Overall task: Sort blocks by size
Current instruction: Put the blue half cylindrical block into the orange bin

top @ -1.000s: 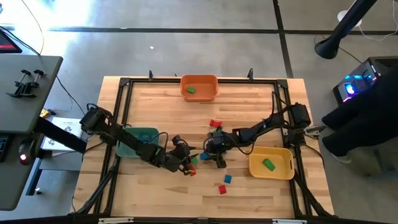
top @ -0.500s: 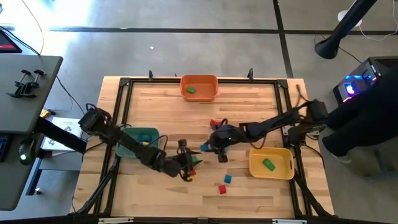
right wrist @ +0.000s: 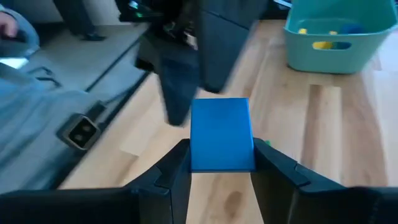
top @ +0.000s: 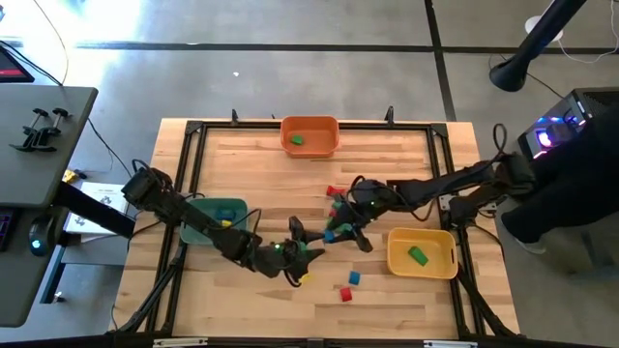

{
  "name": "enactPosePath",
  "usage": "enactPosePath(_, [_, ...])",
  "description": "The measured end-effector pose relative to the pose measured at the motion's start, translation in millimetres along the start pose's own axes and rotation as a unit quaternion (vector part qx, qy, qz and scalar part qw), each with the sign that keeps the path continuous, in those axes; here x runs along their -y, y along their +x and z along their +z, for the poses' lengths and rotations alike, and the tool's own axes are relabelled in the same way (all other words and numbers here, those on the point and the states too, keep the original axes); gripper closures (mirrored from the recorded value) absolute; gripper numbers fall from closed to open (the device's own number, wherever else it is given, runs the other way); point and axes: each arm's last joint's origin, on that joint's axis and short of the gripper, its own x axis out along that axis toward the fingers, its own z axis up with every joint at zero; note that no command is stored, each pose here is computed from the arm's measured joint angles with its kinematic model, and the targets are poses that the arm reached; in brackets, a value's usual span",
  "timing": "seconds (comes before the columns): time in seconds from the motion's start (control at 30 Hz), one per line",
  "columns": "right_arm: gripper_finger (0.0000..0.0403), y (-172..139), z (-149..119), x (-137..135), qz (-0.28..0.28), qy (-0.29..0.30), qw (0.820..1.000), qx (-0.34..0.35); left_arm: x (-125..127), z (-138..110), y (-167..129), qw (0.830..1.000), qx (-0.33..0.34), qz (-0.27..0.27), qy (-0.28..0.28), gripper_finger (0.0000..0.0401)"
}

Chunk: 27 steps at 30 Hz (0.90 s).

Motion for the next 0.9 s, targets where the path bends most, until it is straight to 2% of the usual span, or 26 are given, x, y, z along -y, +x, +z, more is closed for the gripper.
enactPosePath(0.1, [0.0272, -6, 1, -2, -0.023, 0.006, 1.000, -0.006, -2, -1, 0, 0.999, -0.025, 0.033, 0.024, 0.0151])
enactPosePath(0.17, [0.0272, -16, 2, -5, -0.086, 0.009, 0.996, -0.021, -4, -2, -3, 0.994, -0.061, 0.089, 0.022, 0.0144])
enactPosePath(0.27, [0.0272, -37, 4, -12, -0.184, 0.001, 0.982, -0.046, -9, 1, -8, 0.979, -0.101, 0.175, -0.023, 0.0143])
enactPosePath(0.33, [0.0272, -50, 5, -19, -0.213, -0.015, 0.975, -0.059, -15, -2, -9, 0.978, -0.098, 0.176, -0.059, 0.0146])
enactPosePath(0.4, [0.0272, -60, 8, -24, -0.231, -0.038, 0.970, -0.059, -23, -11, -8, 0.982, -0.080, 0.141, -0.098, 0.0149])
enactPosePath(0.53, [0.0272, -68, 13, -20, -0.270, -0.072, 0.959, -0.049, -37, -43, 4, 0.976, -0.104, 0.126, -0.143, 0.0155])
enactPosePath(0.7, [0.0272, -65, 16, 18, -0.306, -0.082, 0.948, -0.029, -61, -88, 24, 0.966, -0.138, 0.133, -0.172, 0.0156])
enactPosePath(0.8, [0.0272, -66, 14, 58, -0.335, -0.070, 0.940, 0.000, -79, -112, 38, 0.962, -0.138, 0.126, -0.200, 0.0156])
enactPosePath(0.9, [0.0272, -70, 9, 105, -0.354, -0.034, 0.934, 0.018, -101, -132, 50, 0.960, -0.130, 0.124, -0.216, 0.0157])
